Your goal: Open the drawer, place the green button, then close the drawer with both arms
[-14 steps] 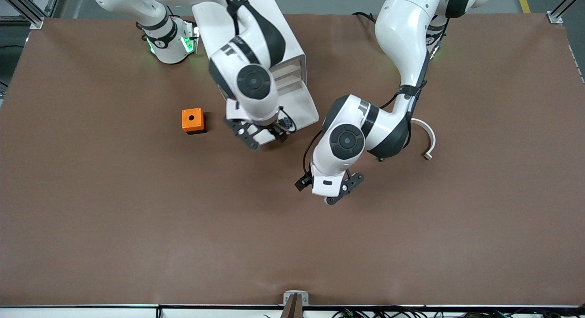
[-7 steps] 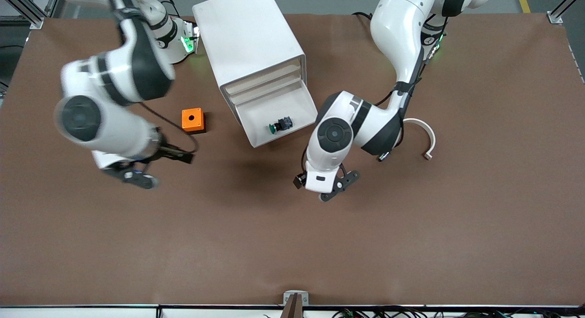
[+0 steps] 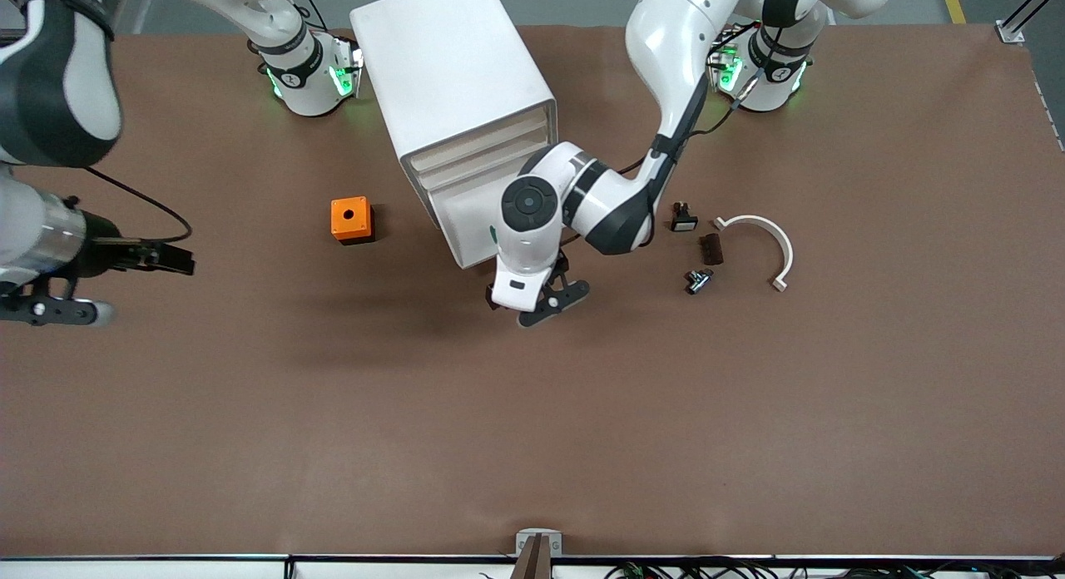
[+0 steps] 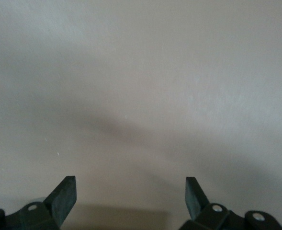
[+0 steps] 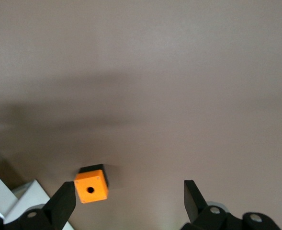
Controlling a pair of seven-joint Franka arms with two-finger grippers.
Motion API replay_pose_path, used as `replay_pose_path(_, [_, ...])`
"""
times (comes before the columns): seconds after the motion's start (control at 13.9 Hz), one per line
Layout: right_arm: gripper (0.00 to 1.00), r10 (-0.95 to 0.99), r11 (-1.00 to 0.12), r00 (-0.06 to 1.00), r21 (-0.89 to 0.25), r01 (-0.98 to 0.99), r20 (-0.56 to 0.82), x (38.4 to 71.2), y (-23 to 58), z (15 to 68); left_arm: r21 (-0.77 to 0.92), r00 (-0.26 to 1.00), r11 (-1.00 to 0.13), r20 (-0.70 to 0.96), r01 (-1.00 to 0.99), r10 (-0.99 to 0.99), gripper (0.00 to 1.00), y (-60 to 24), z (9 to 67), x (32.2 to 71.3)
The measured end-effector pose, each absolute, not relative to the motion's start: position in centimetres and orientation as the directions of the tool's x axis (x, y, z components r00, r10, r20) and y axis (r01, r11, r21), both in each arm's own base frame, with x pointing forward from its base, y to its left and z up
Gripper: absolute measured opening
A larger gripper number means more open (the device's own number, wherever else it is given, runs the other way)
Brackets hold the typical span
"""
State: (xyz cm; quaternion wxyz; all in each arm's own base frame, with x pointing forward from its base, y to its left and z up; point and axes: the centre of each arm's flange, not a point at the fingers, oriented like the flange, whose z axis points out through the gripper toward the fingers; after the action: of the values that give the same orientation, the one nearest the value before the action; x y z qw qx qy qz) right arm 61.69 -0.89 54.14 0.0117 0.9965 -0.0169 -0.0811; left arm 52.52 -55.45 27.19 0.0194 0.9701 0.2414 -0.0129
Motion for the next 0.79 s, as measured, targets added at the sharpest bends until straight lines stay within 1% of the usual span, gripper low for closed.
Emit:
replay_pose_path(0.29, [1.0, -0.029, -1.0, 0.989, 0.011, -0.027, -0.147, 60.6, -5.8, 55.9, -0.012, 0.904, -0.905, -0.048, 0.425, 0.425, 1.0, -57.5, 24.7, 48.9])
replay_pose_path(0.5, [1.0, -0.026, -1.0, 0.989, 0.01, -0.025, -0.147, 60.0, -5.7, 57.0, -0.035, 0.917, -0.92, -0.076, 0.39, 0.392, 1.0, -59.0, 23.3, 46.1])
replay_pose_path(0.79, [1.0, -0.022, -1.0, 0.992, 0.019, -0.02, -0.122, 60.0, -5.5, 58.3, -0.035, 0.926, -0.935, -0.129, 0.352, 0.354, 1.0, -60.9, 22.5, 43.0])
